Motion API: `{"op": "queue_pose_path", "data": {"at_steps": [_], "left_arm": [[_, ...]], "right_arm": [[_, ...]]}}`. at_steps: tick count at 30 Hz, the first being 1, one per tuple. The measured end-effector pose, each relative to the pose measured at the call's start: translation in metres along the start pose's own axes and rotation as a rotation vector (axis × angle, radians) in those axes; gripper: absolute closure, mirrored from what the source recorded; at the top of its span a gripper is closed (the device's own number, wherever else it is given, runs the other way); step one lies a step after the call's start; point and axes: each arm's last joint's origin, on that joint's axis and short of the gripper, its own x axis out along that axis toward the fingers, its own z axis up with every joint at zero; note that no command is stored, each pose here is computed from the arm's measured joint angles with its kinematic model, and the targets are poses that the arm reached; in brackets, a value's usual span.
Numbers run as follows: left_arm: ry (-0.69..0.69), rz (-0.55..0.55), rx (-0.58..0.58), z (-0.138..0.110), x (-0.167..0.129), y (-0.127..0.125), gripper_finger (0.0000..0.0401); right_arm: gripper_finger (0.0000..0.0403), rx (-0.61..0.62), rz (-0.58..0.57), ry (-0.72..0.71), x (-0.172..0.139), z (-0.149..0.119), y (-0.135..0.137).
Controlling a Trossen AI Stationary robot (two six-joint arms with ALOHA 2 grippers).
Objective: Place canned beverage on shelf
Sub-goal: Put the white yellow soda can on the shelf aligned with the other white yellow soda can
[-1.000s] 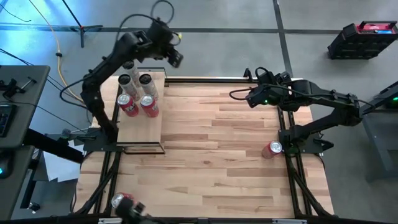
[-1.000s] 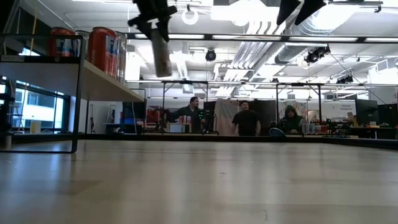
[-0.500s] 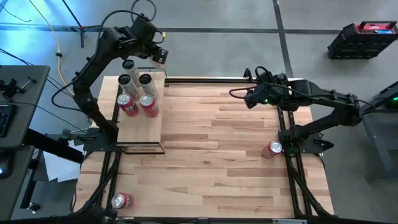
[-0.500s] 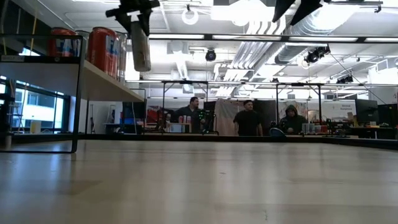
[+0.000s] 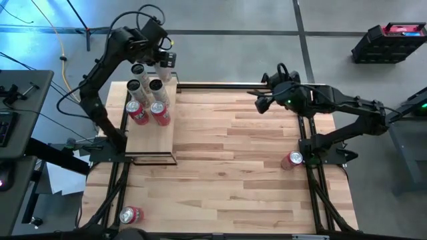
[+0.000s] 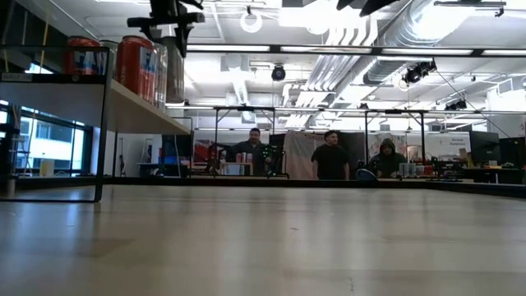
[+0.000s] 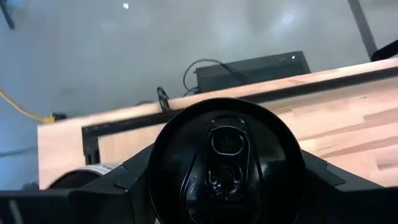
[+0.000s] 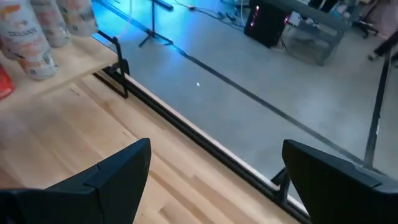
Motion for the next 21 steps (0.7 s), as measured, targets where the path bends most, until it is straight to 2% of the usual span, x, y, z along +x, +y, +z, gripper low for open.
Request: {"op": "queue_pose_path", "data": {"at_steps": [7, 21], "left_arm": [[0.063, 0.033, -0.042, 0.002, 0.016, -0.005, 0.0163], [0.032, 0.068, -0.072, 0.000, 0.012, -0.004, 0.0163]], "right_arm": [[0.0055, -0.010, 0.007, -0.019, 0.000, 0.002, 0.001], [0.0055, -0.071, 0.022, -0.012, 0.000, 0.002, 0.001]]}}
